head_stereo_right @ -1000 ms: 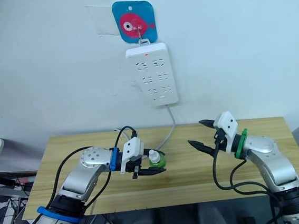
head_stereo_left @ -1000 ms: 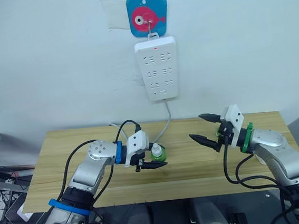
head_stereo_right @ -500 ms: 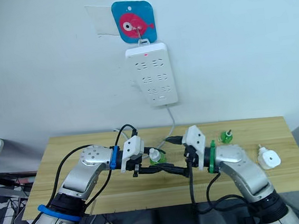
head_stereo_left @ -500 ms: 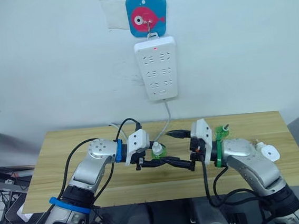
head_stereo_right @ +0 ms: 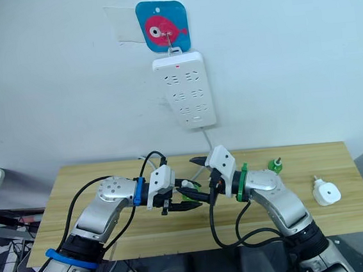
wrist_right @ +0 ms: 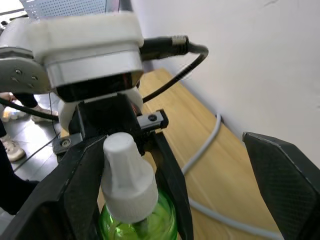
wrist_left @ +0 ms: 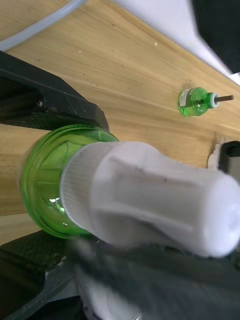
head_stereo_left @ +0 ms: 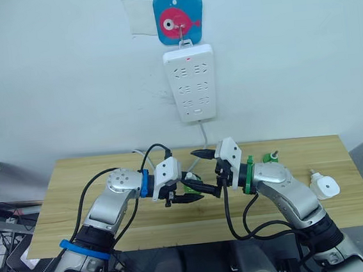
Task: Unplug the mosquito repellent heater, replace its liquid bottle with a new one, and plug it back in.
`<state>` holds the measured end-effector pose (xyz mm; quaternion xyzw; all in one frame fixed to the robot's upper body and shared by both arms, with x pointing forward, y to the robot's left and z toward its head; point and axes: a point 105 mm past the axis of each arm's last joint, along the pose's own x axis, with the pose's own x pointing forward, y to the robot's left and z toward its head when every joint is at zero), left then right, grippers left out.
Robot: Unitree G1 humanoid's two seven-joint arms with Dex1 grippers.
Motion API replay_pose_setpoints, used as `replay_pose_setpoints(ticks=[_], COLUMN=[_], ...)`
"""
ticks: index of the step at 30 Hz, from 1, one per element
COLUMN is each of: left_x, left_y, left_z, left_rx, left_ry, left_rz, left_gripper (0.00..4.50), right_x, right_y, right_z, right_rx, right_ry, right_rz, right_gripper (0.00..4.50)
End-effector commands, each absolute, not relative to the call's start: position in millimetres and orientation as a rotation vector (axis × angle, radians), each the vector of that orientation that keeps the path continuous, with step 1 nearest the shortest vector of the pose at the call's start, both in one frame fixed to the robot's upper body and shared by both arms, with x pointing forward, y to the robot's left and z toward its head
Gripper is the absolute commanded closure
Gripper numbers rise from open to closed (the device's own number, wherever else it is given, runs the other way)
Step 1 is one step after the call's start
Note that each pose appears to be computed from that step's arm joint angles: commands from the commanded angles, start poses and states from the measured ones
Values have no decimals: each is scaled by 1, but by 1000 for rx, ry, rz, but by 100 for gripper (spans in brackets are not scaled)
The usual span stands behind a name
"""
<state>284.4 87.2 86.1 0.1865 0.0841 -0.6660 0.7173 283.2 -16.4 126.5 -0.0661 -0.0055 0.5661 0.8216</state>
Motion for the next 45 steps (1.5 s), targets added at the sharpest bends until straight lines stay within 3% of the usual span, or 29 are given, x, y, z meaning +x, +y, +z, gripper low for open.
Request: replay_pose_setpoints(ticks=[1,7,12,19,28,31,41,42,45], left_x=[280,280,281,282,280,281,280,279,280], left_y=[82,83,85,83,84,84,82,82,82], left_z=[93,93,92,93,93,93,92,91,91], left_rx=[434,433,435,436,442,444,444,444,444], left_ry=[136,138,139,136,139,139,136,136,135], left_rz=[-1496,-1492,-1487,-1491,-1499,-1500,-1497,-1497,-1496], left_gripper=[225,225,225,225,225,225,225,225,225], right_x=[285,295,290,265,260,258,236,234,231], right_y=[-25,-66,-85,-47,-10,-9,-6,-6,-6], right_z=[135,139,143,127,140,146,160,160,163], right_rx=[-165,-187,-197,-184,-71,-53,-58,-63,-70], right_ry=[-53,-29,-1,16,-25,-23,-9,-9,-15], right_rz=[1192,1132,1154,1293,1336,1356,1402,1402,1403], right_gripper=[3,3,3,3,3,58,429,448,448])
